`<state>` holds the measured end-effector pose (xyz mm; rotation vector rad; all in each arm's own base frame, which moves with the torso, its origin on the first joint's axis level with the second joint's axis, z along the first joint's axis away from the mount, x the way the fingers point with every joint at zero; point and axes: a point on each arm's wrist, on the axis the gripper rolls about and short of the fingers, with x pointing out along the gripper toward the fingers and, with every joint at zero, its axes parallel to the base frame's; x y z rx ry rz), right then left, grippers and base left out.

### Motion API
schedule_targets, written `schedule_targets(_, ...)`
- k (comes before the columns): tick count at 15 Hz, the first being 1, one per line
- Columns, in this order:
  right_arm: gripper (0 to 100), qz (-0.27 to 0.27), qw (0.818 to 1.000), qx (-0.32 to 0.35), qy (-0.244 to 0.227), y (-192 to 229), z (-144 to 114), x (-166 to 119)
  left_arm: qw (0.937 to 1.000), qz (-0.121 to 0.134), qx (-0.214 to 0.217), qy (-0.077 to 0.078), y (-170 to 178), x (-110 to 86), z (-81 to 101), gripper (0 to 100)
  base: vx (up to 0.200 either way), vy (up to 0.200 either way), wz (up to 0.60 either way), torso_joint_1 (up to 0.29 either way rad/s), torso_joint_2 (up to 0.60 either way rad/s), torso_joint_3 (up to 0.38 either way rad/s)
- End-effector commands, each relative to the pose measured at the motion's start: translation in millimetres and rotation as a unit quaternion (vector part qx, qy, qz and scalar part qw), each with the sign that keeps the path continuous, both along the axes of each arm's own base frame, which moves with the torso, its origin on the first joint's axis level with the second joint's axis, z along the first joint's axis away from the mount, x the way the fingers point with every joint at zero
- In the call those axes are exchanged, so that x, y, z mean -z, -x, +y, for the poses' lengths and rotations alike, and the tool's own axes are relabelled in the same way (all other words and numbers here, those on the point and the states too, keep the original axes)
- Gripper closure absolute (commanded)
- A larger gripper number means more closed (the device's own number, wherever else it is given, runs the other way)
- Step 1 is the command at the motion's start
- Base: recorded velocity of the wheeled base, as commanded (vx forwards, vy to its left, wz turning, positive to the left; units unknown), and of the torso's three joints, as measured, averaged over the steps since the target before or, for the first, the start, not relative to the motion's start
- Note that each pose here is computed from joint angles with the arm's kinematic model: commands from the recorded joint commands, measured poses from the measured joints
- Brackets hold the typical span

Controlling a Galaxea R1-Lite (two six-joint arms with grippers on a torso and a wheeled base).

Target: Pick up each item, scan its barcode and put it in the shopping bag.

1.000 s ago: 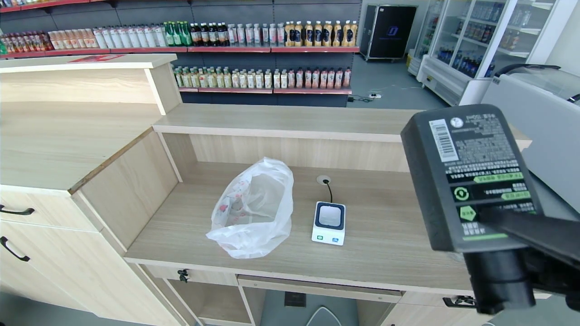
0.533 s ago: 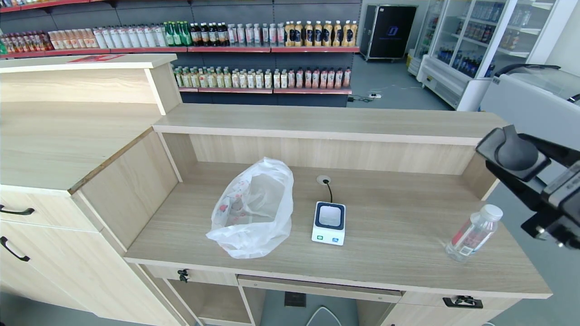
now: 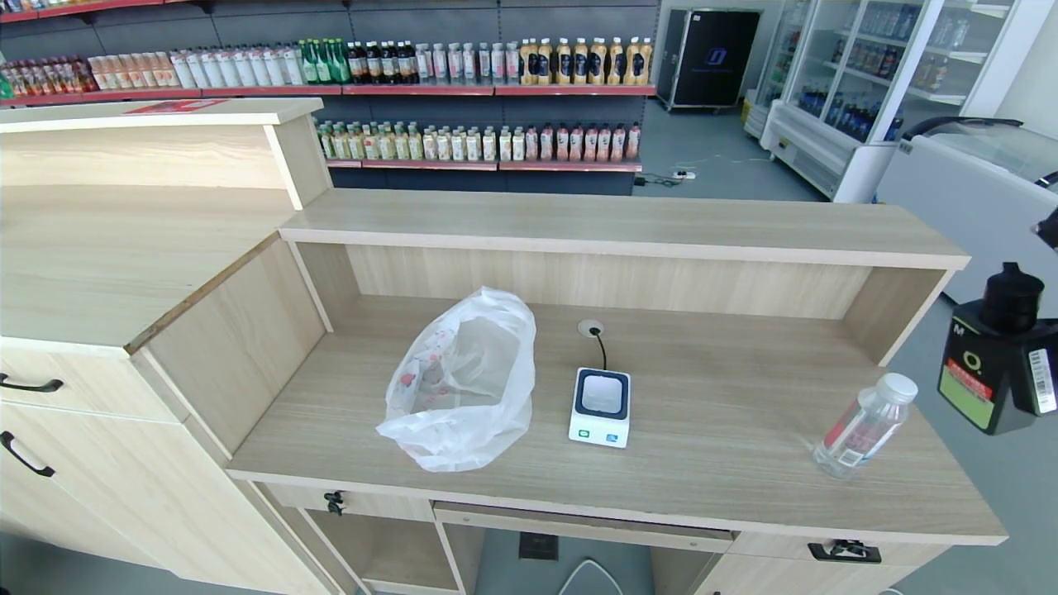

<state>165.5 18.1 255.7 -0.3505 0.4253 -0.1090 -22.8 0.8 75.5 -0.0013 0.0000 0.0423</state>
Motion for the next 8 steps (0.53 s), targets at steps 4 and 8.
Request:
schedule_targets(4, 100, 0.016, 0.994, 0.049, -0.096, -5, -58, 7, 1.0000, 0.000, 0.000, 0.000, 0, 0.0, 0.0, 0, 0.000, 0.000, 0.00, 0.000, 0.00, 0.000)
schedule_targets(8, 100, -0.015, 0.988, -0.043, -0.149, -6, -56, 3, 1.0000, 0.000, 0.000, 0.000, 0, 0.0, 0.0, 0, 0.000, 0.000, 0.45, -0.002, 0.00, 0.003)
